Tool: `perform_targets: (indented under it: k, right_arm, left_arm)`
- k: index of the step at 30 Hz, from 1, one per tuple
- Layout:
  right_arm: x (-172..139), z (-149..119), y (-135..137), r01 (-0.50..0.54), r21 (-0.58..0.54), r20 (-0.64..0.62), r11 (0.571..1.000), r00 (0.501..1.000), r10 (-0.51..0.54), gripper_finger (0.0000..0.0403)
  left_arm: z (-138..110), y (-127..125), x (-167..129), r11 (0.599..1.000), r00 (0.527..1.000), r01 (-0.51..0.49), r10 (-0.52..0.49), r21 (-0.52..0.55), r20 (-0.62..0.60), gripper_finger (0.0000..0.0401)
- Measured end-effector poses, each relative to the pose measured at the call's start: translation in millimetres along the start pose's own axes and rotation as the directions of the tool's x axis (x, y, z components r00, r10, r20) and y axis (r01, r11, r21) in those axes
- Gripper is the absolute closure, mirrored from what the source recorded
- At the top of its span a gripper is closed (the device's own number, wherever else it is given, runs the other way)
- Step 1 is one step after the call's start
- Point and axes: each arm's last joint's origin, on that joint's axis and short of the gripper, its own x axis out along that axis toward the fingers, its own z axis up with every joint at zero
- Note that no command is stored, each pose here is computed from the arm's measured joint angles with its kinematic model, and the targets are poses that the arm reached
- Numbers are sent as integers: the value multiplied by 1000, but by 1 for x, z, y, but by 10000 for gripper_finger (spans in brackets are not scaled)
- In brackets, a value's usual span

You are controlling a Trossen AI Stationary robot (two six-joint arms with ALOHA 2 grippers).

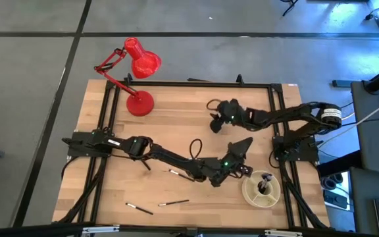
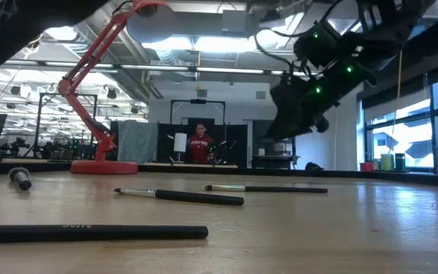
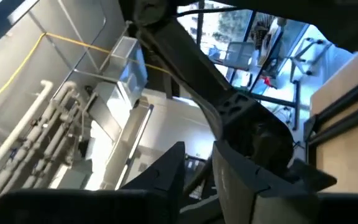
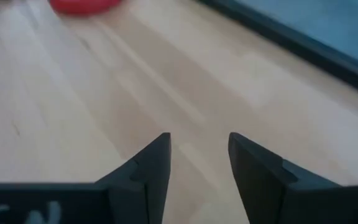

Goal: Sort items
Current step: Adjust the eyeshadow brush into the brush organizer

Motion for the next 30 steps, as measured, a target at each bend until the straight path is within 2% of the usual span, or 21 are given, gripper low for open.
perform_targets:
  k: [5, 7, 8, 9, 10, 12, 13, 14, 15, 16, 20, 25, 28, 30]
  right_arm:
    - [-11, 17, -12, -70, 25, 46, 997, 997, 69, 240]
    - [-16, 21, -14, -87, 17, 64, 996, 994, 86, 240]
    - [-18, 23, -15, -90, 10, 73, 996, 993, 89, 240]
    - [-21, 24, -15, -87, -11, 75, 996, 993, 88, 240]
    - [-22, 24, -16, -83, -39, 71, 996, 994, 86, 240]
    - [-25, 24, -17, -77, -83, 51, 994, 995, 81, 240]
    - [-26, 21, -18, -71, -95, 21, 993, 997, 73, 240]
    - [-26, 18, -19, -66, -102, -8, 993, 998, 65, 240]
    - [-26, 16, -19, -62, -107, -33, 992, 998, 59, 240]
    - [-26, 13, -20, -57, -113, -61, 992, 997, 50, 240]
    - [-26, 9, -21, -49, -108, -101, 993, 994, 38, 240]
    - [-26, 8, -21, -76, -99, -113, 992, 991, 65, 240]
    - [-26, 7, -20, -92, -100, -122, 991, 989, 80, 240]
    - [-26, 6, -20, -94, -102, -132, 990, 988, 80, 240]
  left_arm:
    - [-12, 28, 25, 994, 995, 94, -95, -55, -28, 339]
    - [-18, 34, 31, 976, 981, 194, -194, -103, 6, 343]
    - [-21, 38, 31, 953, 962, 273, -269, -132, 51, 345]
    - [-25, 42, 30, 911, 927, 373, -358, -175, 111, 347]
    - [-29, 45, 30, 848, 875, 481, -451, -222, 173, 349]
    - [-40, 56, 27, 666, 732, 681, -620, -304, 282, 354]
    - [-46, 60, 26, 577, 663, 747, -681, -330, 312, 357]
    - [-51, 67, 26, 506, 610, 788, -719, -351, 332, 361]
    - [-57, 72, 24, 457, 566, 815, -757, -356, 325, 365]
    - [-62, 75, 24, 430, 543, 826, -782, -365, 307, 370]
    - [-65, 80, 18, 388, 506, 840, -813, -380, 288, 388]
    - [-61, 78, 6, 358, 474, 853, -835, -379, 279, 399]
    - [-64, 61, -2, 337, 446, 859, -863, -386, 239, 397]
    - [-68, 51, -10, 338, 438, 858, -874, -387, 208, 398]
